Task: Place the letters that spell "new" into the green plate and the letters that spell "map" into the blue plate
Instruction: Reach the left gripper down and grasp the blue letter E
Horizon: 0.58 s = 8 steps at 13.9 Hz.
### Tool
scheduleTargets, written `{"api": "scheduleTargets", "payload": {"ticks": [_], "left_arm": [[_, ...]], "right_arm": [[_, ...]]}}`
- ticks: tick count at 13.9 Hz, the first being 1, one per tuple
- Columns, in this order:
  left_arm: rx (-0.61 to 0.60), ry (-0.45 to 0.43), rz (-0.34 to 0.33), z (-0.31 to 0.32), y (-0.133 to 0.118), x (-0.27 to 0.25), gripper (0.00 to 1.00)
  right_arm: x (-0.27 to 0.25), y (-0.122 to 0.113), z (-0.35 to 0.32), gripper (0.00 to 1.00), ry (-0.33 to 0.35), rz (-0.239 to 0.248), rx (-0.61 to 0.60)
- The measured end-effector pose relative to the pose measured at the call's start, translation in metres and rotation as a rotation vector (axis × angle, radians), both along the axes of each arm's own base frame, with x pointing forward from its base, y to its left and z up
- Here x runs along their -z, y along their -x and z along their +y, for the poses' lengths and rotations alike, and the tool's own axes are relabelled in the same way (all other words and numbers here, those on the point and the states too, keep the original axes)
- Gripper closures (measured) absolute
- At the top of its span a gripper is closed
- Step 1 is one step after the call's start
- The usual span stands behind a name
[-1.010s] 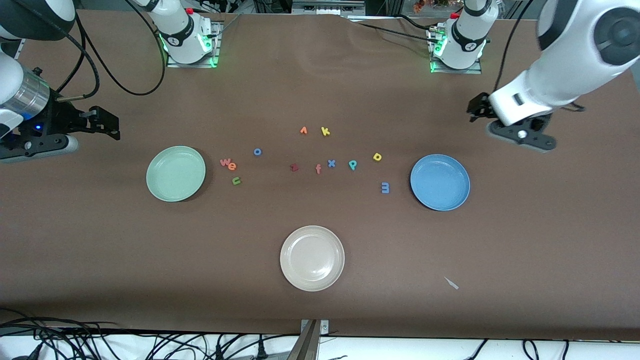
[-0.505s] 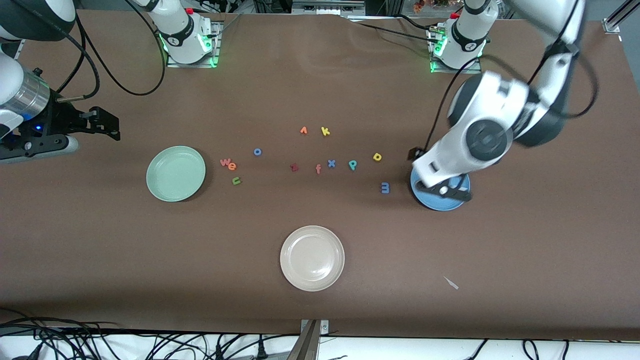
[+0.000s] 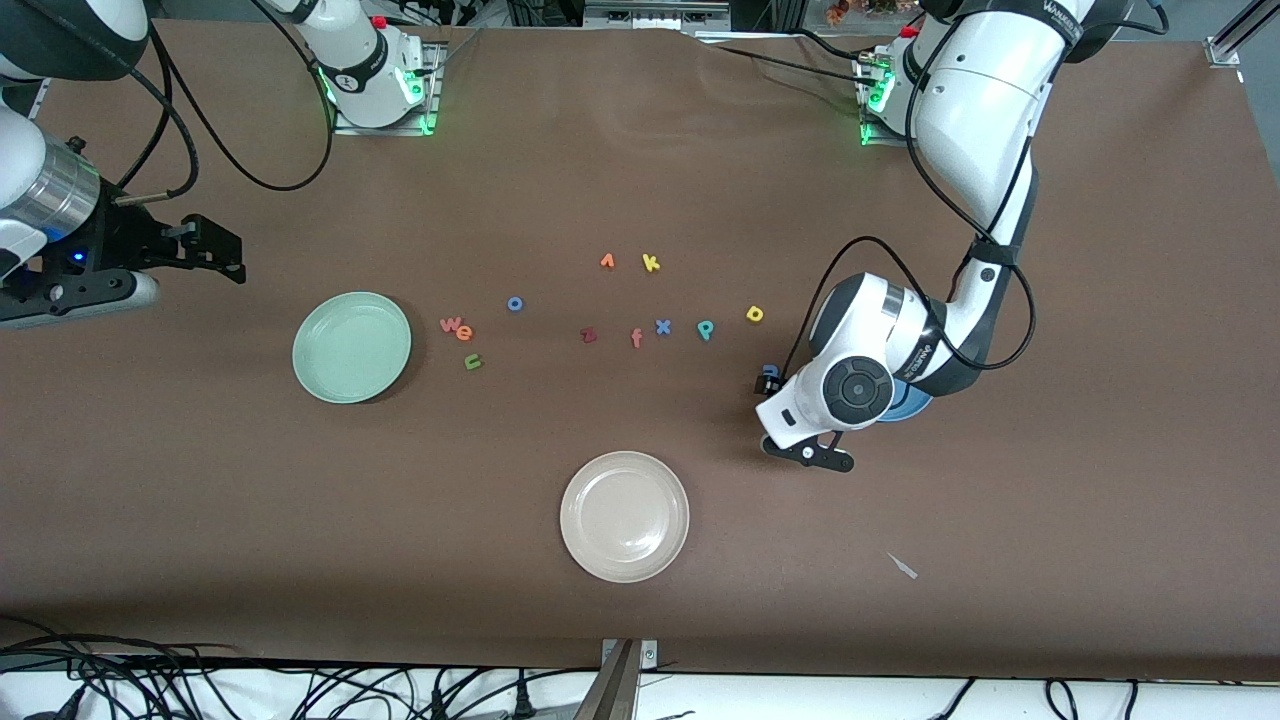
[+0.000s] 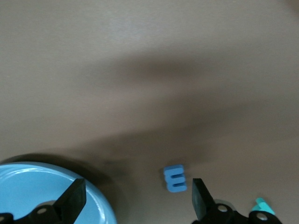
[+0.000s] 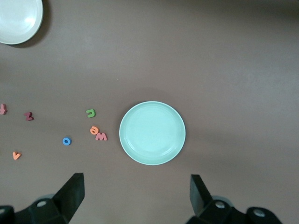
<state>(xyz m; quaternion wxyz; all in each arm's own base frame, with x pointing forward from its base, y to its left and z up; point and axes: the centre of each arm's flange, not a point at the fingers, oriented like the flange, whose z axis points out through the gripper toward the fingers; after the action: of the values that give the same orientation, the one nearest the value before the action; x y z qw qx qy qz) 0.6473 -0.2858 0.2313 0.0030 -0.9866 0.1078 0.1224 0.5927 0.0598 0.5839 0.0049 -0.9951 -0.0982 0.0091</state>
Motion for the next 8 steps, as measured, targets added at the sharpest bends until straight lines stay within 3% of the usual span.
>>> {"api": "scheduleTargets", "payload": {"ticks": [4, 8], "left_arm": [[-0.029, 0.004, -0.038, -0.028, 0.026, 0.036, 0.00], [-0.039, -0.011, -0.021, -0.021, 0.044, 0.063, 0.00]], "right_arm": [[0.002, 0.000, -0.001, 0.00, 0.000, 0.010, 0.001], [0.003, 0.000, -0.001, 0.00, 0.000, 0.011, 0.002]]}}
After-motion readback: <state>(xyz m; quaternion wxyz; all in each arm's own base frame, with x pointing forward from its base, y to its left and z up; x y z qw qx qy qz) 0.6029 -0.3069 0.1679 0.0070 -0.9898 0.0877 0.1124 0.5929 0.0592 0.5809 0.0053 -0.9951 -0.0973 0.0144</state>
